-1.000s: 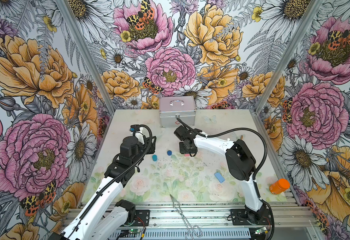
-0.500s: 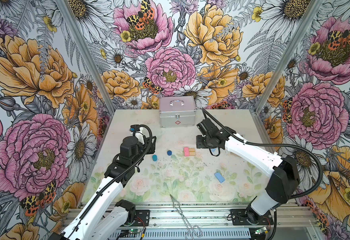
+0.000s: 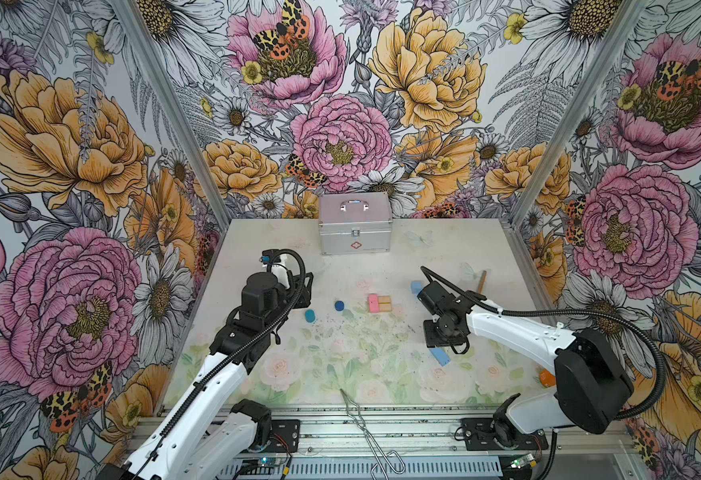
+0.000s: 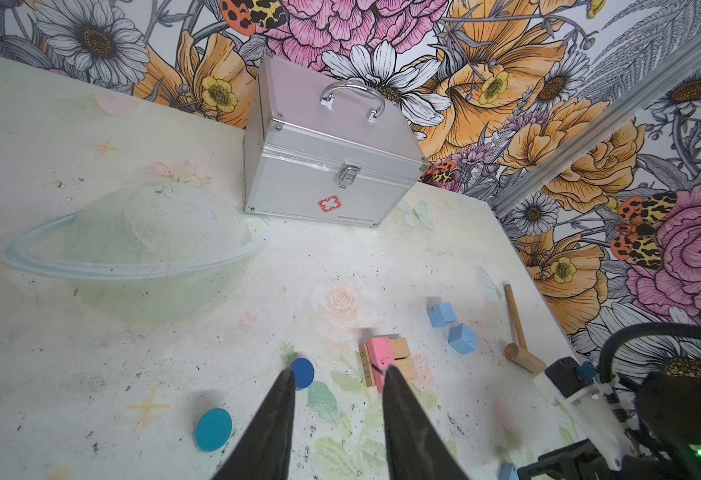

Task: Build the wood block tower
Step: 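Move the right gripper to the light-blue bar and grasp it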

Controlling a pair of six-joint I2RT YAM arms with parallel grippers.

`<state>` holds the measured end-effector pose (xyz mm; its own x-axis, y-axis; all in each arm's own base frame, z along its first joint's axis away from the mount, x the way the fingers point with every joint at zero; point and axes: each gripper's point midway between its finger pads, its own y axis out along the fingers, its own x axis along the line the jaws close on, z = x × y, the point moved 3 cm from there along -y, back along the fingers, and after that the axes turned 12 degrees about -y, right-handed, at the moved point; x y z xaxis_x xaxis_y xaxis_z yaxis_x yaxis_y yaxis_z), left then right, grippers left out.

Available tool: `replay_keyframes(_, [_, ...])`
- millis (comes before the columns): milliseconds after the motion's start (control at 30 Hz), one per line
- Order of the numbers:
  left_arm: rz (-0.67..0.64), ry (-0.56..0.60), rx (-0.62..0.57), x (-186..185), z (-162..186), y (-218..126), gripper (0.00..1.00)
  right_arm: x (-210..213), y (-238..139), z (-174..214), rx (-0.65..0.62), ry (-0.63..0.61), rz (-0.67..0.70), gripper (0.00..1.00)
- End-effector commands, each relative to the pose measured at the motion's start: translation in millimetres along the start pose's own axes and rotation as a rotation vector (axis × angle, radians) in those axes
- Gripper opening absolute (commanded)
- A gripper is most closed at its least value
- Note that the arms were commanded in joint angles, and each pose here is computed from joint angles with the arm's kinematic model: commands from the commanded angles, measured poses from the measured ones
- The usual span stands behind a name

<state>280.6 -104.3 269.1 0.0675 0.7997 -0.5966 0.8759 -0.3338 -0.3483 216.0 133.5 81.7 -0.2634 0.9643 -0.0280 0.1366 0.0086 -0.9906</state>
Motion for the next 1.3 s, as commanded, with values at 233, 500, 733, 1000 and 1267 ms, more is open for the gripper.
replay_keyframes(233, [-0.024, 0.015, -0.008, 4, 0, 1, 0.37, 8, 9, 13, -0.02, -0.002, -0.078, 0.58])
replay_keyframes(500, [-0.025, 0.016, -0.006, 5, 1, 2, 0.37, 8, 23, 23, 0.018, 0.005, -0.084, 0.64])
replay_keyframes(733, [-0.023, 0.016, -0.003, 4, 1, 2, 0.37, 11, 29, 22, 0.028, 0.018, -0.092, 0.52])
replay_keyframes(1000, [-0.023, 0.016, -0.003, 4, 1, 1, 0.37, 13, 33, 21, 0.038, 0.03, -0.102, 0.32])
replay_keyframes(1267, [-0.022, 0.015, -0.005, 3, 1, 1, 0.37, 18, 28, 10, 0.024, 0.043, -0.116, 0.0])
